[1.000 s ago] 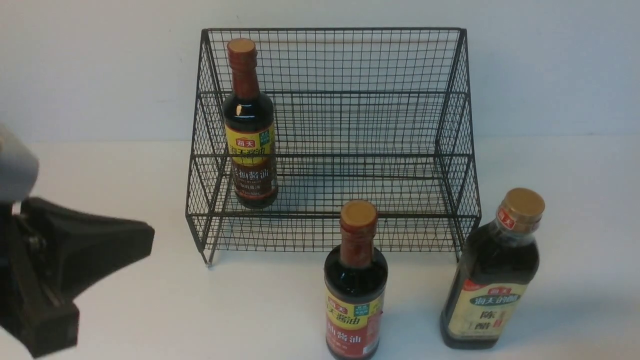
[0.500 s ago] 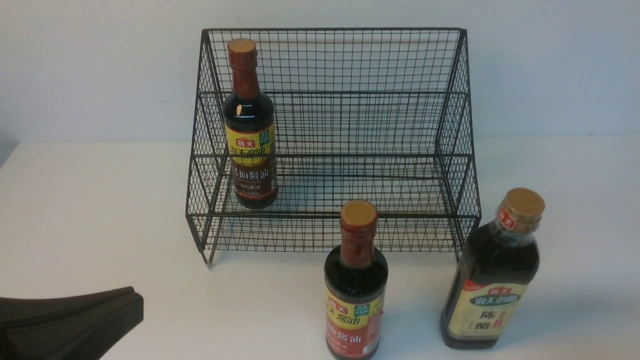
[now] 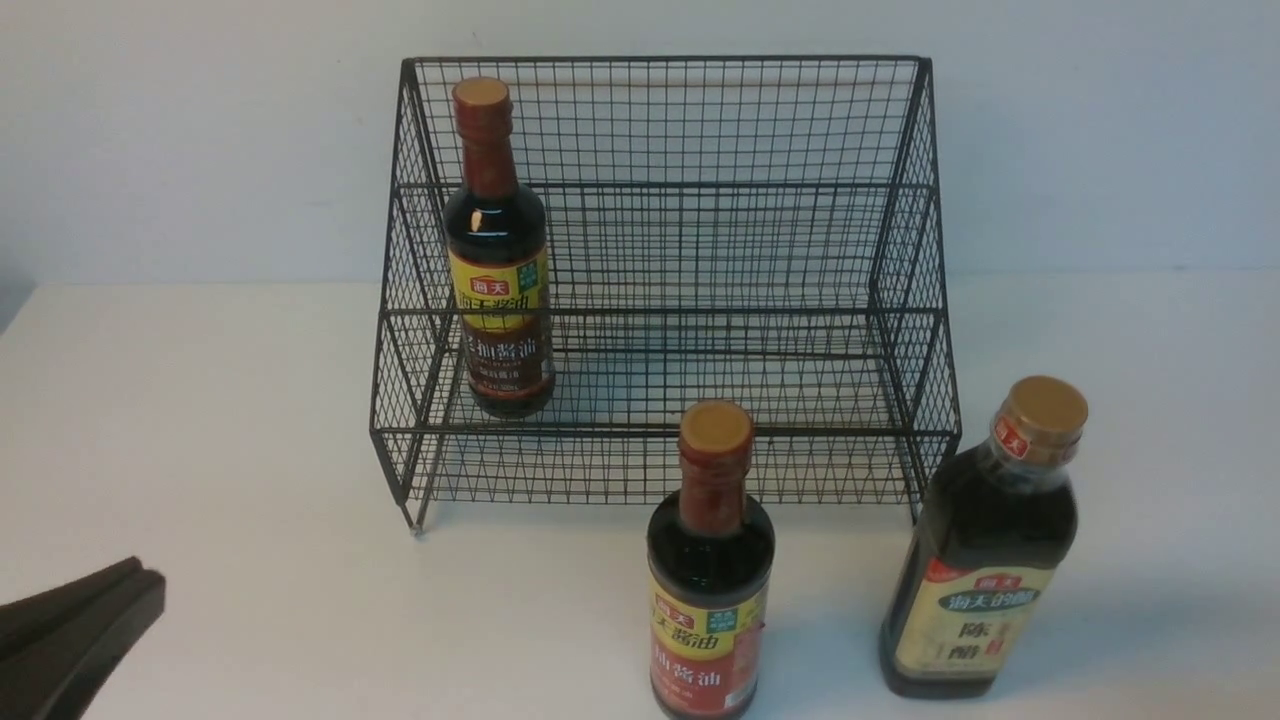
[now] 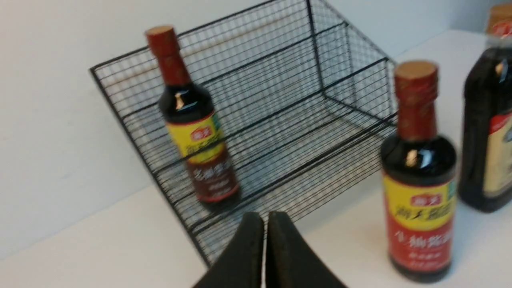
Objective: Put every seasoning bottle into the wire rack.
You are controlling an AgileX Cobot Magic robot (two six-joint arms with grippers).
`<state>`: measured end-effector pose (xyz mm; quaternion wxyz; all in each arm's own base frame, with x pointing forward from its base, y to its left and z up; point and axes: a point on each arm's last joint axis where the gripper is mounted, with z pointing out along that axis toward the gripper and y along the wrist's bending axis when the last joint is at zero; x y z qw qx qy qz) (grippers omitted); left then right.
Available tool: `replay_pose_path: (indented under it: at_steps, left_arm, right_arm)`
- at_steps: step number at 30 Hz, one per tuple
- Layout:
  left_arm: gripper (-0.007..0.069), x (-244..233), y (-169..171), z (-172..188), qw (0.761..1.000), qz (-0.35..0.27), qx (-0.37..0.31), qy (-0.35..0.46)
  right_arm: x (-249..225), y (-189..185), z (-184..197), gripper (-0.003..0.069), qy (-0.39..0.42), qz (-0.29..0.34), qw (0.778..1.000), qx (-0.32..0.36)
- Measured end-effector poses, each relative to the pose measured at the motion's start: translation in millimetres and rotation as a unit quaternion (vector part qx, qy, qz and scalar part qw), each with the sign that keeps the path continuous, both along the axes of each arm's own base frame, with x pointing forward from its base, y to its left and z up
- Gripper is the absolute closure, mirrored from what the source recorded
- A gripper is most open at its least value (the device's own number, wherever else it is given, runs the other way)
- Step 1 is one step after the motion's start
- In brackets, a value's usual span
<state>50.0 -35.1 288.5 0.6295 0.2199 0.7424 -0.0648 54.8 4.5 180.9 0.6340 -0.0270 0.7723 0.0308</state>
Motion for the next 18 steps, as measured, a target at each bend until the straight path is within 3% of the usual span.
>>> replay_pose_path:
  at_steps: [8, 18]
  left_arm:
    - [0.063, 2.6, 28.1, -84.9, 0.985, 0.161, -0.037, 0.045]
    - [0.063, 2.4, 35.1, -118.6, 0.975, 0.205, -0.054, 0.068]
  right_arm:
    - [0.0, 0.0, 0.0, 0.0673, 0.0, 0.0, 1.0, 0.0]
    - [0.0, 0.0, 0.0, 0.0673, 0.0, 0.0, 1.0, 0.0]
